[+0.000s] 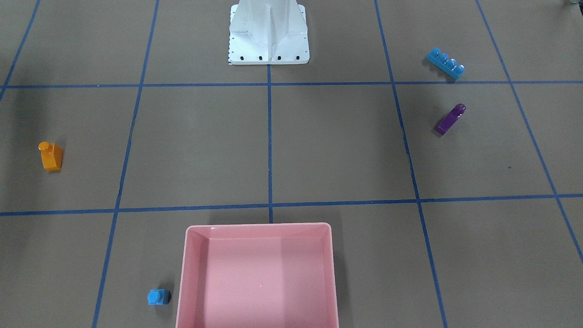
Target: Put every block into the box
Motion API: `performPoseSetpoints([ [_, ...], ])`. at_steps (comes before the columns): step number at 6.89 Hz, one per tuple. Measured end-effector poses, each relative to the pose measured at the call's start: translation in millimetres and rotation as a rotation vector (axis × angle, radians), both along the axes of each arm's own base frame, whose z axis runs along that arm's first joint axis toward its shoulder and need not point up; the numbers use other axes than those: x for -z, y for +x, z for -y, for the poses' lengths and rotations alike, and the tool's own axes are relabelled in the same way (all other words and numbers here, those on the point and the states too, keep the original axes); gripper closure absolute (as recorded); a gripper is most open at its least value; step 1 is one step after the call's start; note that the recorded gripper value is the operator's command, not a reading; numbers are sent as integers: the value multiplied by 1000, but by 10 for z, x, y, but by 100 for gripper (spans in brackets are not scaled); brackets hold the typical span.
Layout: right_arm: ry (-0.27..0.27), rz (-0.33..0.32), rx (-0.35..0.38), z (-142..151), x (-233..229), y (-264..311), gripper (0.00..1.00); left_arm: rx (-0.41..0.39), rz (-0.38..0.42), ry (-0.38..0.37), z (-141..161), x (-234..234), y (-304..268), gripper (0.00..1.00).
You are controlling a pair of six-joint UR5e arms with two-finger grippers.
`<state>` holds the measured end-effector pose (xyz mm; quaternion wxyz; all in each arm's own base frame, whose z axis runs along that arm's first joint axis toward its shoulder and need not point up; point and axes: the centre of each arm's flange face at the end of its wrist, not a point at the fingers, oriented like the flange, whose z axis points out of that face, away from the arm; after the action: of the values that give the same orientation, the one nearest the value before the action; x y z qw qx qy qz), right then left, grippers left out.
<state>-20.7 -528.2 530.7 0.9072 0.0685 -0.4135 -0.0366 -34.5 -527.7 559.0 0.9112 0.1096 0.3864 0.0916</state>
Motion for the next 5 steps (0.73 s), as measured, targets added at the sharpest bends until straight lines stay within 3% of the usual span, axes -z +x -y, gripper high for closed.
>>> performPoseSetpoints([
  [2, -2, -6, 12, -39, 115, -773, 0, -14, -2, 31, 13, 31, 81, 0],
  [5, -32, -26, 71, -369, -82, -1445, 0, 14, -12, 9, 10, 75, 109, 0],
])
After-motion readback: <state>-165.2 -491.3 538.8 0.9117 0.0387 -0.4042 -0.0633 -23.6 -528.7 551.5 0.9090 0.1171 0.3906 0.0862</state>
